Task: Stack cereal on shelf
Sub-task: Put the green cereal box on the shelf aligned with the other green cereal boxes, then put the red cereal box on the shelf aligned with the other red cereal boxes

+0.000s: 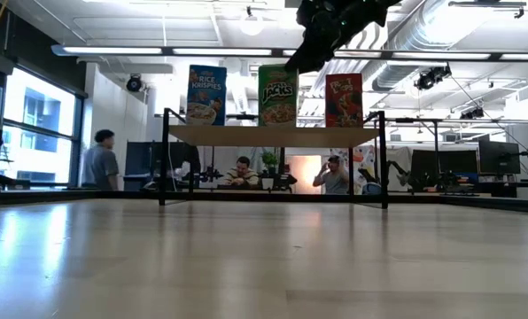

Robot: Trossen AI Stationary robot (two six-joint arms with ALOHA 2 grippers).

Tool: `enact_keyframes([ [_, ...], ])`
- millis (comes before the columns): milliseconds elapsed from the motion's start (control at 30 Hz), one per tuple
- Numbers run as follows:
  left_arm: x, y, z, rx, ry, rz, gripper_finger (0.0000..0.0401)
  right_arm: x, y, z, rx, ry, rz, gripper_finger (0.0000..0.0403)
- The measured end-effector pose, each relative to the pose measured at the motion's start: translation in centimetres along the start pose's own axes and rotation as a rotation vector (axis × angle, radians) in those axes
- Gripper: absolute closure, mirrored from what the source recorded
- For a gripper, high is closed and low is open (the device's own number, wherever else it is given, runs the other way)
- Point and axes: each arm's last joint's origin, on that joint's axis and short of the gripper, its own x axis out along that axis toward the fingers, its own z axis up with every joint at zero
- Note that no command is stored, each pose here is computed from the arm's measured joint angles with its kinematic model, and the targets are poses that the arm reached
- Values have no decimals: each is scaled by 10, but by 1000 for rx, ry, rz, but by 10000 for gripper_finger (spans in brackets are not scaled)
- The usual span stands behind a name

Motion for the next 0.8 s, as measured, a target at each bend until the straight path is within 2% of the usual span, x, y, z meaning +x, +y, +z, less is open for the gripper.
enact_keyframes([
  [333, 0, 0, 0, 0, -1, 0, 128, -2, 0, 1, -1, -1, -8, 185],
  [800, 0, 0, 0, 0, -1, 0, 128, -28, 5, 10, -18, -38, -84, 185],
])
